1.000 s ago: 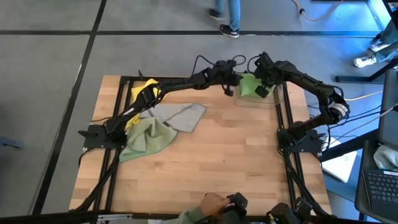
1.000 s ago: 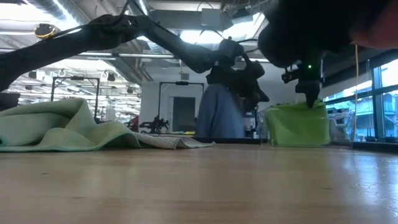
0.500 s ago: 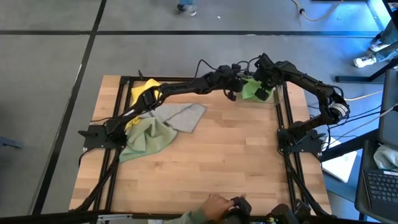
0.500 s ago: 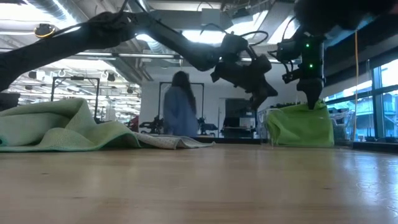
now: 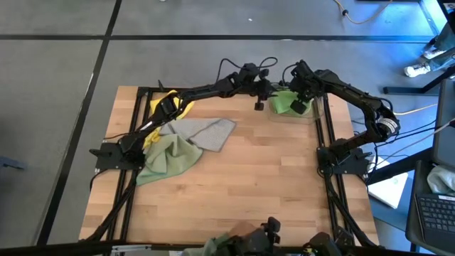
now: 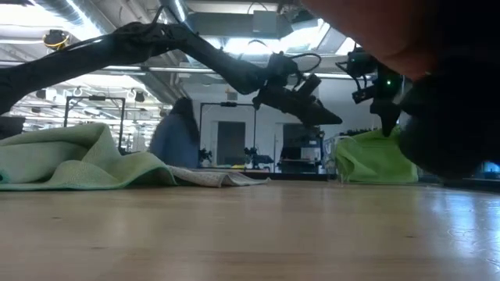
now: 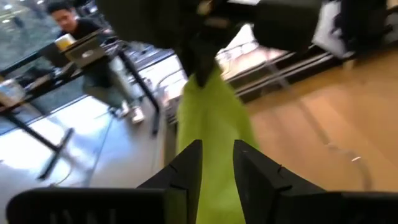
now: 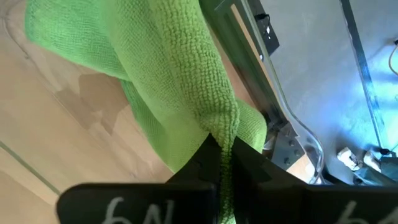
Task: Fold microfiber towels
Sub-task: Put the green cloth into the transparent bin
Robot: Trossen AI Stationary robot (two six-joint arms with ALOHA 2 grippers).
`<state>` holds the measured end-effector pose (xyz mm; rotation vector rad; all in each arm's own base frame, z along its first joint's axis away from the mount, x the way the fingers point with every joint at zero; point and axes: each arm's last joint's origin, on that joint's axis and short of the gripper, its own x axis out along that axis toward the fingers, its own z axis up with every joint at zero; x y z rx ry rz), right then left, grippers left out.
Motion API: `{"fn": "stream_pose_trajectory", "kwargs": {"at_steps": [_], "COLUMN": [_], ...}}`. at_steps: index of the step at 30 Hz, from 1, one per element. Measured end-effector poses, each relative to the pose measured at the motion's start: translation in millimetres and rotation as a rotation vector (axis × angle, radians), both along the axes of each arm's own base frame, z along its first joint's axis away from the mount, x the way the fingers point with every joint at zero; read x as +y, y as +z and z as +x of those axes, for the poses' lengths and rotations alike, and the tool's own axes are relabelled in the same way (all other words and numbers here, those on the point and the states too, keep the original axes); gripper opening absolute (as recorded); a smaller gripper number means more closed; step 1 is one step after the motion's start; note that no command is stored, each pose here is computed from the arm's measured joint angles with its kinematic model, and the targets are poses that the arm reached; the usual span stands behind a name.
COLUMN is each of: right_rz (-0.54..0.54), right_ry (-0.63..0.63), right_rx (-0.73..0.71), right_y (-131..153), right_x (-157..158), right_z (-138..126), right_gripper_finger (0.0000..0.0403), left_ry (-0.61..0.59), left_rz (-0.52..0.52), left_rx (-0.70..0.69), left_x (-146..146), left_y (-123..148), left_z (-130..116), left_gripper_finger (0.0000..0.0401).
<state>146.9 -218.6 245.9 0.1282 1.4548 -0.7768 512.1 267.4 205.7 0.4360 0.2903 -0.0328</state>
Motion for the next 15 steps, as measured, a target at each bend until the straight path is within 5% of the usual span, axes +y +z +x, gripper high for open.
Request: {"fn": "stream_pose_trajectory", "kwargs": {"at_steps": [15], "right_rz": [0.014], "right_ry": [0.015], "right_rx": [-0.054], "right_y": [4], "right_x": [3], "right_z": [0], "right_gripper_finger": [0.0017], "left_ry": [0.092], "left_rz": [0.112], "left_rx": [-0.024], "left_x": [-19], "left_y": [-20], "left_z": [20], "left_gripper_finger": [0.0105]}}
